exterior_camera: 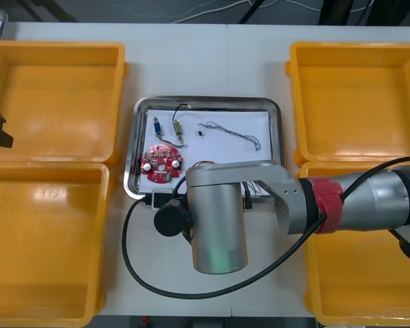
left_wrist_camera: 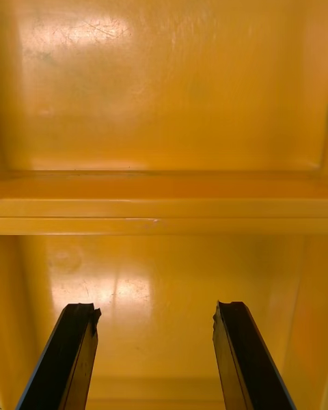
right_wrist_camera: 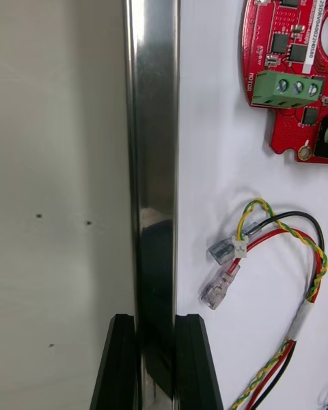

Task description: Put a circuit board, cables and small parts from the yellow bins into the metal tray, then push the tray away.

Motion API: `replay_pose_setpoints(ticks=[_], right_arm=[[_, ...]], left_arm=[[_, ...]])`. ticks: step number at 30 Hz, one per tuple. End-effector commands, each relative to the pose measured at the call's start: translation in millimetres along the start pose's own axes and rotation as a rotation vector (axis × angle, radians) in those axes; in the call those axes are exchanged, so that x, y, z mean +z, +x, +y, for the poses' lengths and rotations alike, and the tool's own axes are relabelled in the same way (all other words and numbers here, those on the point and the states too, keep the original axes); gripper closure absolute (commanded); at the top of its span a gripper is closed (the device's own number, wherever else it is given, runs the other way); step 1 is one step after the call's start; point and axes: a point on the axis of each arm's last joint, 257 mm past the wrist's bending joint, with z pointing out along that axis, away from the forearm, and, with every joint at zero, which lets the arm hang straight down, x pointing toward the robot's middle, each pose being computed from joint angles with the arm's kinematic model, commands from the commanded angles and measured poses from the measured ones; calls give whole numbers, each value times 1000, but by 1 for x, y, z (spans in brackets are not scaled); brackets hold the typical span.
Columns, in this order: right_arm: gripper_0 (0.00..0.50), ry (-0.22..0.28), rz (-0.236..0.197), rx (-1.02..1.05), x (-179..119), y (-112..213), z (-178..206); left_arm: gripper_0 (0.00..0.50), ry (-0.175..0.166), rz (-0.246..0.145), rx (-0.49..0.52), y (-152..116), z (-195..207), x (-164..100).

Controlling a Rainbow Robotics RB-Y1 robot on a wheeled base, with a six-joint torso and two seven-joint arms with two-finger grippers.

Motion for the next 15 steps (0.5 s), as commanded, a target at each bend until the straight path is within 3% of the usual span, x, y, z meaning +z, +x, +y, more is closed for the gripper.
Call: replay_pose_setpoints(ticks=[1, 12, 15], right_arm=[[500, 80, 8, -65, 3, 1, -38], [500, 134, -19, -70, 23, -3, -82], [500, 152, -6, -73, 28, 2, -95]], left_arm=[[0, 8, -30, 33, -3, -2, -5], [0, 8, -30, 33, -3, -2, -5], [0, 8, -30, 33, -3, -2, -5]])
